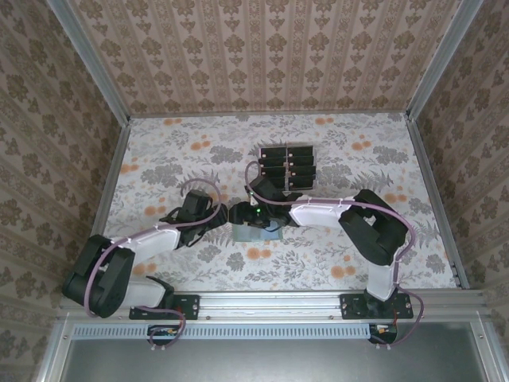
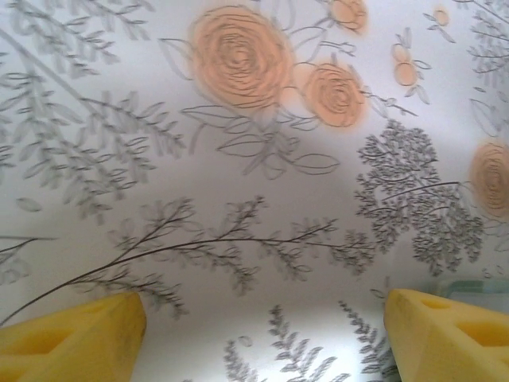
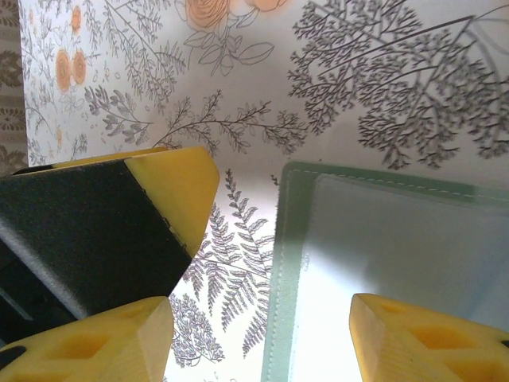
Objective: Put the credit cards into the card holder
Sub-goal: Flip over the card slot in the card holder.
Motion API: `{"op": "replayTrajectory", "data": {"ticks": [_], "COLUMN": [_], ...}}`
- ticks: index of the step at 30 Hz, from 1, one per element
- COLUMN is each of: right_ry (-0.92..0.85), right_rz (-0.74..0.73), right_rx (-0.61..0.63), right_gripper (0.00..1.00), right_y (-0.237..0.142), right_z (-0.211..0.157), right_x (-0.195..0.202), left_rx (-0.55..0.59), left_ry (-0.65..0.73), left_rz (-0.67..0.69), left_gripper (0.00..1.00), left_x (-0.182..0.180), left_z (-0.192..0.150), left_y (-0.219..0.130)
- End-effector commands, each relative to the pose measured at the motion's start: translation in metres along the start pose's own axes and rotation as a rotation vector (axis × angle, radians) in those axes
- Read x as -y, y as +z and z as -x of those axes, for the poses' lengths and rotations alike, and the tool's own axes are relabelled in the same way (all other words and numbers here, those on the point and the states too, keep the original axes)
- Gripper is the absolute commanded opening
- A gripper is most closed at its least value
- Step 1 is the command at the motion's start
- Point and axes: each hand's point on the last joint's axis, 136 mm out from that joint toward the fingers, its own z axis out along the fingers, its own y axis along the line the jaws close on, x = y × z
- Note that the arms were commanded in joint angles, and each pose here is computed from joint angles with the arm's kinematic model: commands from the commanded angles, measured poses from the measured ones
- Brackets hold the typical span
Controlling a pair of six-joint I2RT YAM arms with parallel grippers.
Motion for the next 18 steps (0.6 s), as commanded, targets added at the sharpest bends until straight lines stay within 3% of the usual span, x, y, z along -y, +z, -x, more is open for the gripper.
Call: {"op": "replayTrajectory", "data": {"ticks": [1,18], "right_ry": [-0.030,-0.140], "right_rz": [0.028,0.135], "right_rx": [-0.064,-0.059], "right_gripper": [0.63,0.62], "right_y": [0.008,0.036], "right_z": [-0.015,0.028], "right_x": [-0.017,-0.088], "left_rx": [-0.003,0.022], "left_ry": [-0.034,-0.040], "left_rz": [0.026,0.058], "left_gripper": [0.81,0.82], "left_x": [-0.009,-0.026], "left_z": [-0.003,-0.004], "left_y": [-0.004,-0.019]}}
